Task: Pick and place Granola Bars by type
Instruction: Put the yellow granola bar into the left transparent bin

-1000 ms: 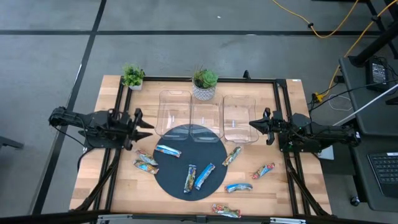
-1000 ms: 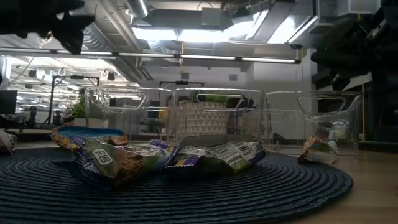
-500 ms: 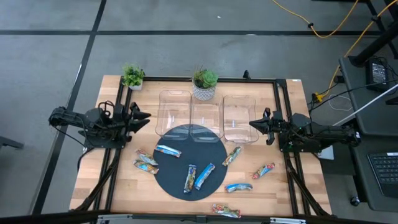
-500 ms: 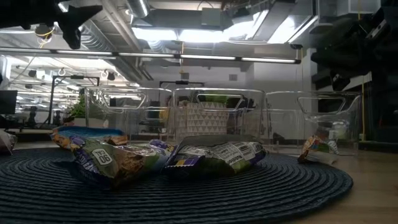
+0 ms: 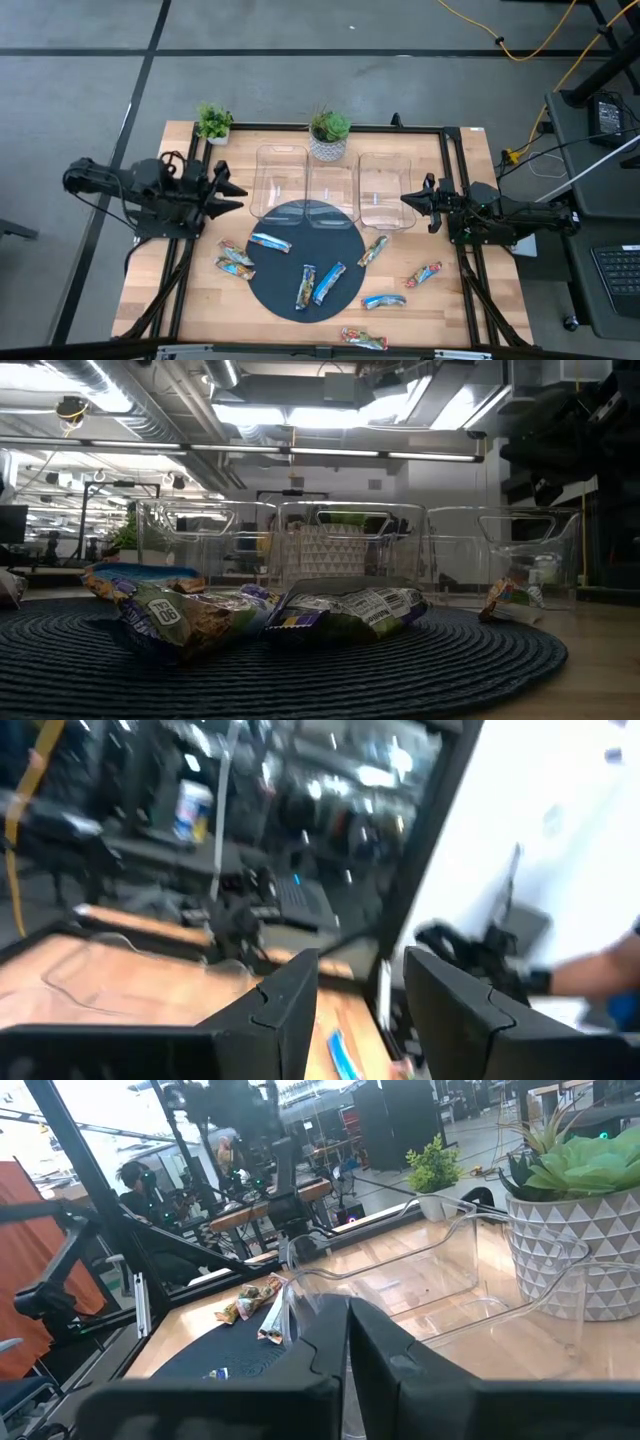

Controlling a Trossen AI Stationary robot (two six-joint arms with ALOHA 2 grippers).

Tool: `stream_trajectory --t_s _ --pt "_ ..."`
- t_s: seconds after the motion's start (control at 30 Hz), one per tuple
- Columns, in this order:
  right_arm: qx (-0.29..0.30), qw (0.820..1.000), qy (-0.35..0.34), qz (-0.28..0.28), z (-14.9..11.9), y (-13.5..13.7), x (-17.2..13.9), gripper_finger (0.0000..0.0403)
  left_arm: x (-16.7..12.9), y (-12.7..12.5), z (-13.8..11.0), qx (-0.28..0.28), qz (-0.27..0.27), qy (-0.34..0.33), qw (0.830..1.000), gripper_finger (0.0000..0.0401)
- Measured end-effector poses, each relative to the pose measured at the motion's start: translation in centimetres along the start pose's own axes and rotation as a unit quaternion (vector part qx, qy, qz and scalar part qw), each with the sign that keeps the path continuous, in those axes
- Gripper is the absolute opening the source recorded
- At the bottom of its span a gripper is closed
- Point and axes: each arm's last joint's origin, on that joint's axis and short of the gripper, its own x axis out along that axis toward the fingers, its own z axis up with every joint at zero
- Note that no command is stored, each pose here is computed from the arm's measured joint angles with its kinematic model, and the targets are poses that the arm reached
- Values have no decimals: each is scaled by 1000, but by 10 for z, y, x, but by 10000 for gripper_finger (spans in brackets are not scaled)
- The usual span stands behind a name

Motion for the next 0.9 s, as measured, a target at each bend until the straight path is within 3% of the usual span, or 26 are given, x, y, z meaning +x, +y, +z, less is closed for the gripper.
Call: stream_trajectory --t_s 0.13,0.37,0.63,0.9 --pt "0 1000 0 0 0 0 0 19 20 -15 35 12 -15 64 998 143" --pt "0 1000 0 0 0 0 0 19 46 -34 82 31 -28 120 992 143" --pt "-1 1000 0 0 0 0 0 19 66 -28 61 7 19 226 974 143" --pt "-1 1000 0 0 0 0 0 19 97 -19 19 -5 79 355 932 143"
